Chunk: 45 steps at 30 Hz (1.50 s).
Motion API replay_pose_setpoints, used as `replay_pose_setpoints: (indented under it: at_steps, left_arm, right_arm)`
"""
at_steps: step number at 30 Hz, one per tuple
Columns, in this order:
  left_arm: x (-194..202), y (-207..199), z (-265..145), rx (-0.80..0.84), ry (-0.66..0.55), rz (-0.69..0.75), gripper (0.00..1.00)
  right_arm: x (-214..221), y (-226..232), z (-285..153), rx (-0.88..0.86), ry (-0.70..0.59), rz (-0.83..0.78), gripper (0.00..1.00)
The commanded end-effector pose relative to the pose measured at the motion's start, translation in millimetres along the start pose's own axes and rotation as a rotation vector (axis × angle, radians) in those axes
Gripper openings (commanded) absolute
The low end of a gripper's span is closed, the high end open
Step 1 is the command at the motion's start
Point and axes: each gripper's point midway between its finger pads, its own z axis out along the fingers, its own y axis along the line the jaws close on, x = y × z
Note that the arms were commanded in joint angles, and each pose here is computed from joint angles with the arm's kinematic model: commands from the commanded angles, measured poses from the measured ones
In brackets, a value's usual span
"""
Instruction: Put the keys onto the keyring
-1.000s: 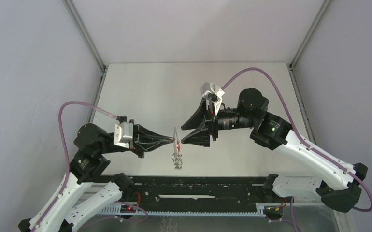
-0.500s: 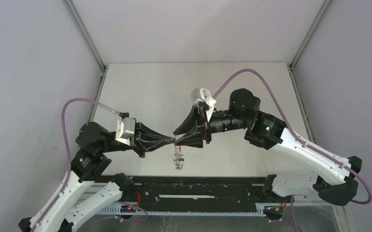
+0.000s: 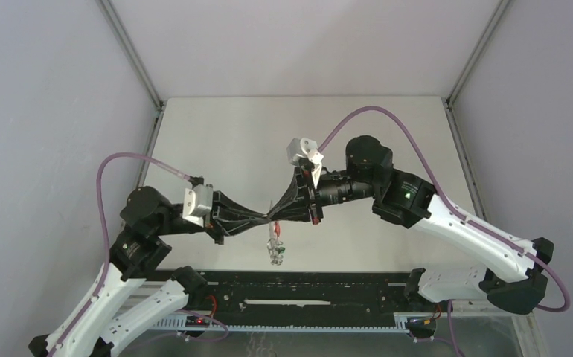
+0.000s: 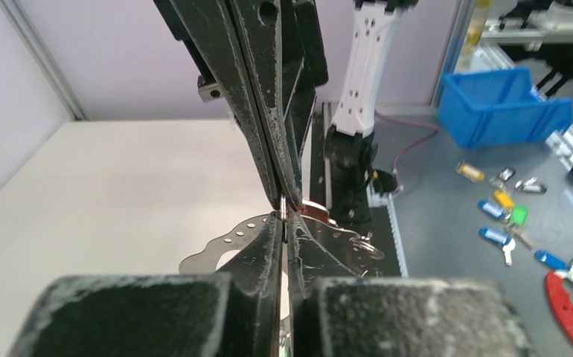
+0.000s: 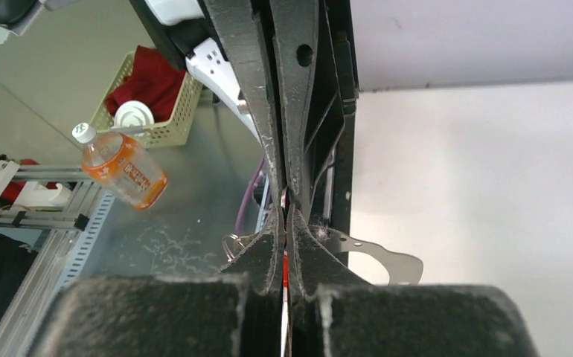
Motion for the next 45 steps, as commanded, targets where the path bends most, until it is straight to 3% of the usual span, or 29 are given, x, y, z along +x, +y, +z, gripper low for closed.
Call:
replay_pose_setpoints:
  at_steps: [1, 6, 12, 17, 23, 32, 33, 35, 37, 38, 42, 45]
  left_arm:
    - [24.3, 6.3, -4.8, -0.005, 0.123, 0.057, 0.11]
    - [33.1, 2.1, -11.0, 0.020, 0.198, 0.076, 0.32]
    - [40.5, -6.5, -10.0, 0.096, 0.244, 0.041, 0.39]
    - [41.8, -7.7, -9.7, 0.116, 0.260, 0.041, 0.31]
    - [47.5, -7.6, -9.8, 0.134, 0.279, 0.054, 0.06]
    - [57.3, -14.2, -14.4, 0.182, 0.308, 0.086, 0.00]
    - [56.6, -14.7, -14.9, 0.182, 0.306, 0.090, 0.00]
    - [50.4, -15.6, -14.0, 0.177, 0.283, 0.098, 0.00]
    - [37.9, -8.6, -10.0, 0.125, 0.229, 0.113, 0.00]
    - [29.6, -5.6, -8.4, 0.094, 0.189, 0.122, 0.00]
    - [4.0, 8.9, -3.8, -0.029, 0.044, 0.117, 0.00]
    - [-4.4, 9.4, -0.2, -0.037, 0.004, 0.056, 0.00]
  right_arm:
    - [5.3, -2.1, -3.8, 0.039, 0.063, 0.037, 0.00]
    - [33.3, -12.8, -7.7, 0.127, 0.205, 0.077, 0.00]
    - [45.5, -9.8, -0.5, 0.132, 0.302, 0.066, 0.00]
    - [44.5, -8.7, 4.0, 0.128, 0.327, 0.056, 0.00]
    - [48.1, -8.2, 9.3, 0.122, 0.378, 0.051, 0.00]
    - [41.9, -9.0, 13.3, 0.123, 0.373, 0.053, 0.00]
    - [39.6, -10.8, 11.7, 0.131, 0.355, 0.062, 0.03]
    - [31.8, -17.3, 5.5, 0.159, 0.289, 0.092, 0.19]
    - [18.1, -20.6, -5.2, 0.169, 0.177, 0.132, 0.46]
    - [13.3, -21.7, -11.4, 0.167, 0.114, 0.158, 0.51]
    - [-4.5, -18.0, -36.6, 0.148, -0.107, 0.224, 0.54]
    - [-6.1, -12.9, -39.4, 0.130, -0.141, 0.235, 0.54]
